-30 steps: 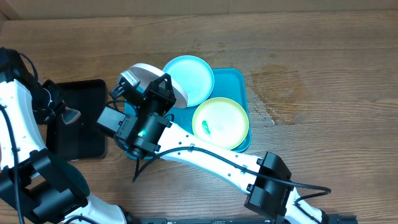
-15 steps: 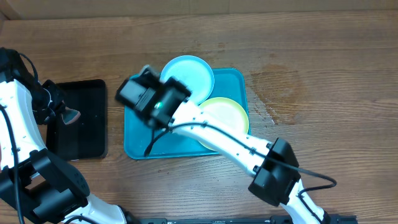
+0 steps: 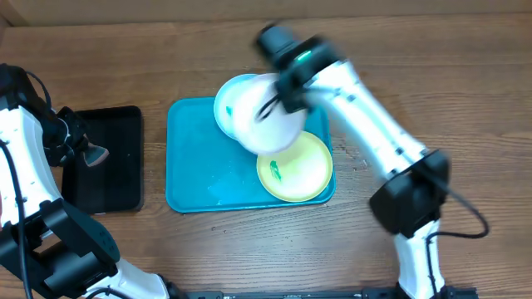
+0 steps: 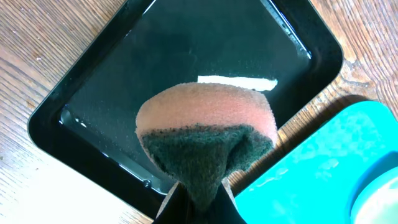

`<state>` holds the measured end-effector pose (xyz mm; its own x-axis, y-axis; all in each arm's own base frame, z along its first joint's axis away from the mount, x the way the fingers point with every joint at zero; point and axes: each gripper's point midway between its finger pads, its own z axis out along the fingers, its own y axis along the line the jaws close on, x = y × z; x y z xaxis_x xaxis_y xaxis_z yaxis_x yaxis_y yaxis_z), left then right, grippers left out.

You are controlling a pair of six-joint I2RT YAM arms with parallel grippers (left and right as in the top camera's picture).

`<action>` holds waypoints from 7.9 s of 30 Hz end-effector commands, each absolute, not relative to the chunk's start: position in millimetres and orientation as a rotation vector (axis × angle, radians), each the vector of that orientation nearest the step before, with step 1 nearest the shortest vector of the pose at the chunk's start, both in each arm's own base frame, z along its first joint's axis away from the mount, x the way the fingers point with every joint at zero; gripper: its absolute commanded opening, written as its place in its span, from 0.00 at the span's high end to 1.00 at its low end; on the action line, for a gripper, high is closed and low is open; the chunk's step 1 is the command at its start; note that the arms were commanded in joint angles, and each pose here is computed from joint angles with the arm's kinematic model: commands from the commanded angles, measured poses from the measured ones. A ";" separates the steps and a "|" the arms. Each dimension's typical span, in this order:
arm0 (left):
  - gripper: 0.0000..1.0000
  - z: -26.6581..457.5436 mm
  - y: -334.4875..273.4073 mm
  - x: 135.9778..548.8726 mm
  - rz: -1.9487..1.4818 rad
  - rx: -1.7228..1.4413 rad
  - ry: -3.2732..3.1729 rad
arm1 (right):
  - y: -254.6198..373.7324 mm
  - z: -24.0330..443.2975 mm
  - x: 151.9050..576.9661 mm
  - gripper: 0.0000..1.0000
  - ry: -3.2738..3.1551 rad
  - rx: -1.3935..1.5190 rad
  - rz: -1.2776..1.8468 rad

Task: Clean dirty plates on tray and stack at the side
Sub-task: 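Lift the pink plate with the right gripper and move it right, then set the pink plate on the table right of the tray, then reach the right gripper to the pale blue plate rim and grip it, then scrub the pale blue plate with the sponge in the left gripper, then lift the pale blue plate with the right gripper toward the right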

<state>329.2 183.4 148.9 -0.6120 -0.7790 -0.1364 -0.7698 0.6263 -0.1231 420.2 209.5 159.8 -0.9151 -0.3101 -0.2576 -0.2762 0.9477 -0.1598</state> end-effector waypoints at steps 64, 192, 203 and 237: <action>0.96 156.9 169.9 341.0 -0.227 -1.222 2.641 | 277.9 39.1 496.0 0.79 2.702 -0.479 0.304; 0.96 16.3 -123.7 451.8 -0.804 0.006 2.950 | 320.4 -20.7 391.9 0.96 3.088 -0.006 0.173; 0.96 0.9 -73.8 410.7 -0.524 0.188 3.151 | 319.1 -20.9 390.4 0.96 3.095 -0.007 0.165; 0.96 172.1 105.2 403.7 -0.266 -1.017 2.641 | 312.0 131.0 427.5 0.96 2.518 -0.468 -0.315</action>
<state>411.7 97.0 162.5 -0.7439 -0.6158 -0.2596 -0.5893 0.7877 -0.1797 407.2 320.7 41.7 -0.9235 -0.2782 -0.2640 -0.2667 0.9605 -0.0795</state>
